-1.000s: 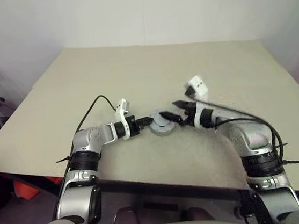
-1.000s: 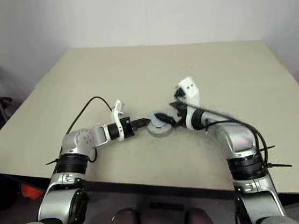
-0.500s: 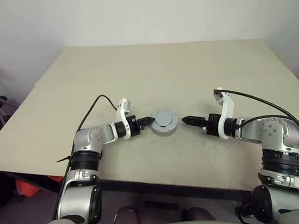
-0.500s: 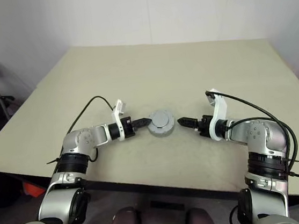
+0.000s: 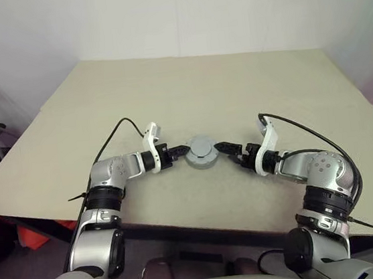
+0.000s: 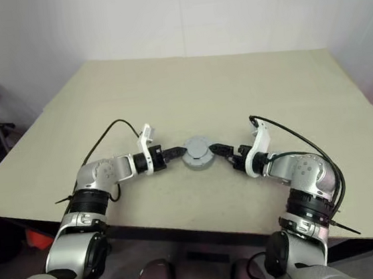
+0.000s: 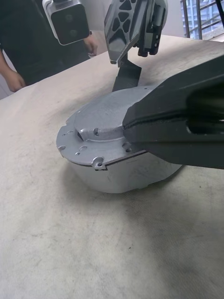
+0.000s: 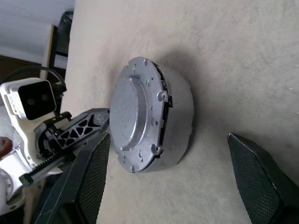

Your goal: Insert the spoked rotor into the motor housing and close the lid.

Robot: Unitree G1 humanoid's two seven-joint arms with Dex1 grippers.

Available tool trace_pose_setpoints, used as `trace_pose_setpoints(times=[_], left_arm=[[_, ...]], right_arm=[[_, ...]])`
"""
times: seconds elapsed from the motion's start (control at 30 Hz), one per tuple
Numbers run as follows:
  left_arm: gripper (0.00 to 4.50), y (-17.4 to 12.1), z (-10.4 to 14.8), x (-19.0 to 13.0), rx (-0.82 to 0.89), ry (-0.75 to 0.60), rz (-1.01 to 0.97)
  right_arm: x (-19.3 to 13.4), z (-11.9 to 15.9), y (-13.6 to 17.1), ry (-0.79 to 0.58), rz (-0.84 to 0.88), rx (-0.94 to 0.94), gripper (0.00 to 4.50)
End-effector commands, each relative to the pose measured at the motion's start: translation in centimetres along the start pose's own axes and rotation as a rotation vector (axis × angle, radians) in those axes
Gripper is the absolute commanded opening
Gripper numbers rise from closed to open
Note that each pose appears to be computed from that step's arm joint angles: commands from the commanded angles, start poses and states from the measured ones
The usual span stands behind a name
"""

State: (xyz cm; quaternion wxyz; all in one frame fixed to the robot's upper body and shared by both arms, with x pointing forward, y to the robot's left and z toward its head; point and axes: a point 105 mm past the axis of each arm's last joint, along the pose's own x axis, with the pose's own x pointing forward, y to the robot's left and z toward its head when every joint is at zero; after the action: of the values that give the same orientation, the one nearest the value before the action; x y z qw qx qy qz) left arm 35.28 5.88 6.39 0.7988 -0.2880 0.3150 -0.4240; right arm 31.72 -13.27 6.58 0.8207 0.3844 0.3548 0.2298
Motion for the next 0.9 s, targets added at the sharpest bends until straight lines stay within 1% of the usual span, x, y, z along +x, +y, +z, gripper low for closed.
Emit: trace_pose_setpoints(times=[0.03,0.3,0.57,0.7,0.8,0.9], left_arm=[[0.00,0.6,-0.3,0.3,0.012,0.030,0.048],[0.00,0.7,0.0,0.3,0.020,0.022,0.056],[0.00,0.8,0.1,0.4,0.031,0.018,0.066],[0.00,0.9,0.3,0.3,0.035,0.013,0.071],[0.00,1.0,0.5,0.2,0.036,0.004,0.076],[0.00,1.0,0.5,0.2,0.035,0.000,0.077]], right_arm=[[2.0,-1.8,1.1,0.078,0.065,0.071,4.48],[4.5,-2.3,4.3,0.104,0.182,0.101,4.48],[5.9,-1.6,6.1,0.089,0.229,0.074,4.48],[6.2,-1.9,6.3,0.108,0.227,0.049,4.48],[6.3,-2.3,6.1,0.121,0.211,0.029,3.88],[6.2,-2.2,5.9,0.119,0.208,0.026,2.91]])
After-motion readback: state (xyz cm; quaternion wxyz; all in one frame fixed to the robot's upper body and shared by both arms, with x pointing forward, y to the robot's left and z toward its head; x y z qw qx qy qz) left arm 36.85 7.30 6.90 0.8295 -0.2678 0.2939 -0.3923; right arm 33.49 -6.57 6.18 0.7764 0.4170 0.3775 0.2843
